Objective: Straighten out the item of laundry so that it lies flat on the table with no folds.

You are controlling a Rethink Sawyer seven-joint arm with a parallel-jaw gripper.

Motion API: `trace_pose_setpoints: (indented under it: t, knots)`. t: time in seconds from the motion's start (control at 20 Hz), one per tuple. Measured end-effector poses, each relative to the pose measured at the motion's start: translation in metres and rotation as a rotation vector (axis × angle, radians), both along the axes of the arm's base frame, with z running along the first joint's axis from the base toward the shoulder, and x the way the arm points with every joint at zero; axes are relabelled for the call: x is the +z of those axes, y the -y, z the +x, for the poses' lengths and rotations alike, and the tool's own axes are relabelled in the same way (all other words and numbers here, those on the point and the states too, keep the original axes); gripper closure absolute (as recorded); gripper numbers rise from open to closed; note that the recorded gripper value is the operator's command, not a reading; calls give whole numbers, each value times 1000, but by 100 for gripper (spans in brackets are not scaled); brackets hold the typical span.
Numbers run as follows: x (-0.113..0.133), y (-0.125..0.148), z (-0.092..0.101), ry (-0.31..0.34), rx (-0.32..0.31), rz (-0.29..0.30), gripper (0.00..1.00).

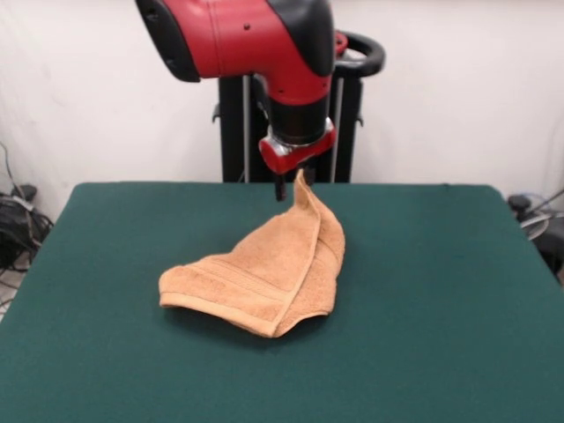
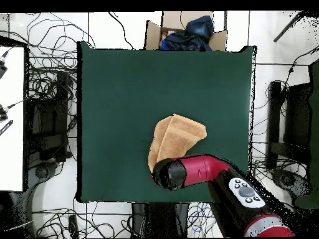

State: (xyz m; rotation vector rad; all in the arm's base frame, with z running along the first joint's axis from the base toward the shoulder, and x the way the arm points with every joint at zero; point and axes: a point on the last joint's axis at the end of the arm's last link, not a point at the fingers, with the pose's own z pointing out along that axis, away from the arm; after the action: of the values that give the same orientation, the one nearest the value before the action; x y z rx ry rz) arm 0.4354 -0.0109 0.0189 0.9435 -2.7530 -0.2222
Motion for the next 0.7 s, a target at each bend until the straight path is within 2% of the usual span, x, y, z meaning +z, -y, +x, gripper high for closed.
trace_pose_setpoints:
  t: [0.05, 0.7]
  knots:
    - [0, 0, 0, 0, 1, 0, 100]
    - [-2, -2, -3, -12, 1, 4, 100]
